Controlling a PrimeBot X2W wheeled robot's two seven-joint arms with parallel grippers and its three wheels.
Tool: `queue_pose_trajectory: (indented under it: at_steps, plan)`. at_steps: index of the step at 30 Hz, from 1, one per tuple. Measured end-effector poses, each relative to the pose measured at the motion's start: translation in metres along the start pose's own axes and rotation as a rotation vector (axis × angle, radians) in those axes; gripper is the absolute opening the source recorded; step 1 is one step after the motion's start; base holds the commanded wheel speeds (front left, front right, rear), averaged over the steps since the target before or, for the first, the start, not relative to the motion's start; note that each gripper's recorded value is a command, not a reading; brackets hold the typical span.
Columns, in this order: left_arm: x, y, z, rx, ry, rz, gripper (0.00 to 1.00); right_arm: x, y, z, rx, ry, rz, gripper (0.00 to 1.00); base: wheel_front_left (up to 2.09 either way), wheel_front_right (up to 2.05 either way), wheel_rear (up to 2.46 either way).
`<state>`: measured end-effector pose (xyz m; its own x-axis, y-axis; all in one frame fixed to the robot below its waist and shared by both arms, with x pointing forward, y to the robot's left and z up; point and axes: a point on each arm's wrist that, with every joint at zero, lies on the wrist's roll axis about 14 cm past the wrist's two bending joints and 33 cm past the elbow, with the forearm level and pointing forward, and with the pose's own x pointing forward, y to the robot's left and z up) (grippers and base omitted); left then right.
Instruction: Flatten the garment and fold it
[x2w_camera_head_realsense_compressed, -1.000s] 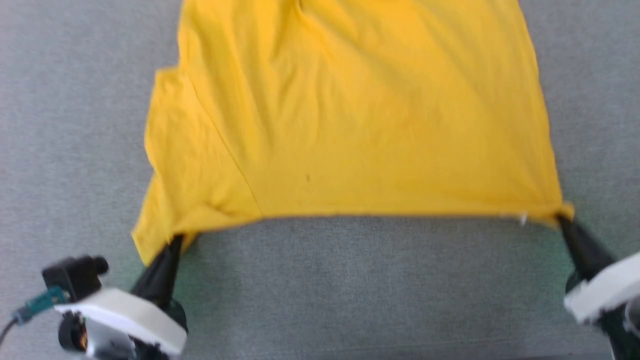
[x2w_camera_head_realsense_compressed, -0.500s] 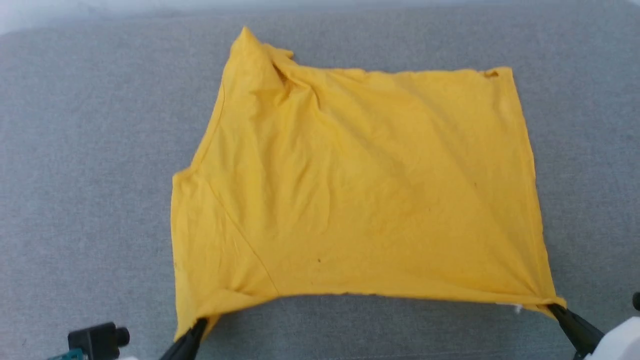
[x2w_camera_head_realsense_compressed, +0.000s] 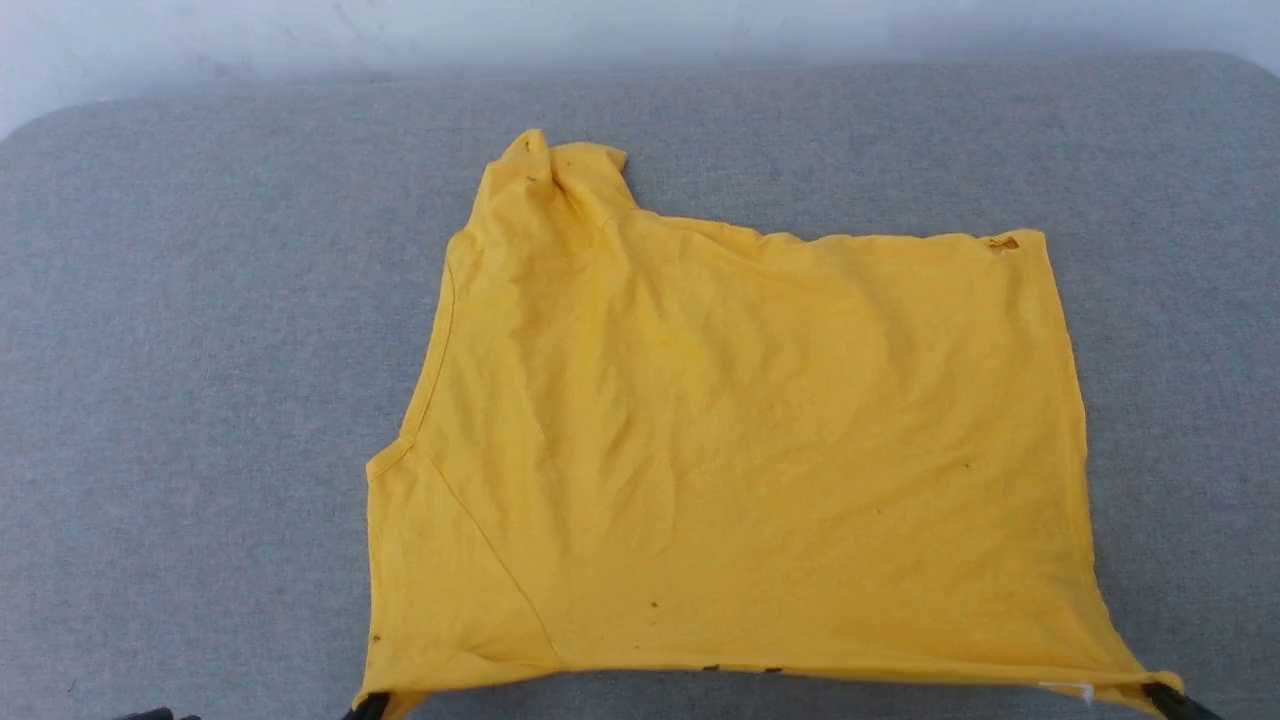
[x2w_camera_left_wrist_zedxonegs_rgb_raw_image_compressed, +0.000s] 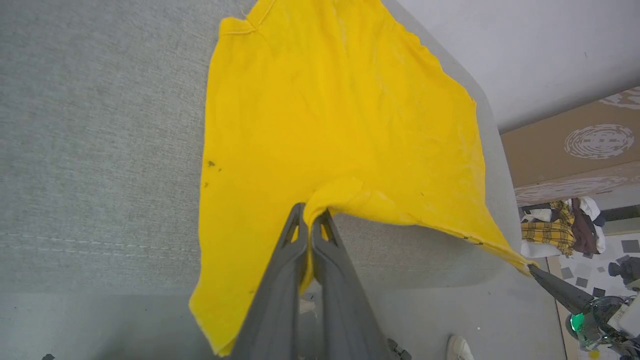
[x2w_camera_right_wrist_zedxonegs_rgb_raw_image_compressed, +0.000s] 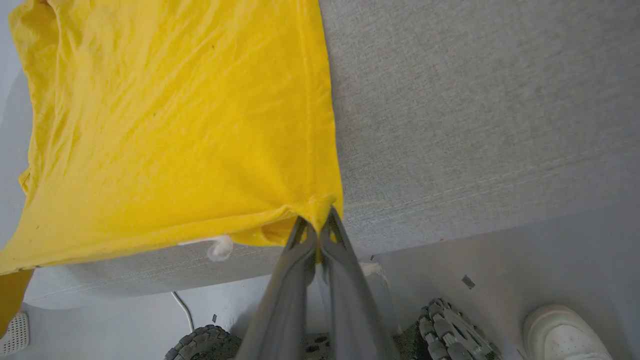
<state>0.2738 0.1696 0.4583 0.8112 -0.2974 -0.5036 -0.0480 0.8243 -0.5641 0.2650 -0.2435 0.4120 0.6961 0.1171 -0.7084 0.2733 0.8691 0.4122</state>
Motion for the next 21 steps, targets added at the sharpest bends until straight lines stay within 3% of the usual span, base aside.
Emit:
queue_pose_trajectory:
  at_steps: [9, 21]
  plan:
    - [0.004, -0.021, 0.038, 0.183, -0.085, -0.057, 0.00, -0.004, 0.023, 0.033, -0.075, -0.096, 0.051, 0.00, 0.00, 0.00, 0.00]
    - [0.081, -0.050, 0.087, 0.469, -0.101, -0.177, 0.00, 0.049, 0.061, 0.095, -0.241, -0.179, 0.126, 0.00, 0.00, 0.00, 0.00]
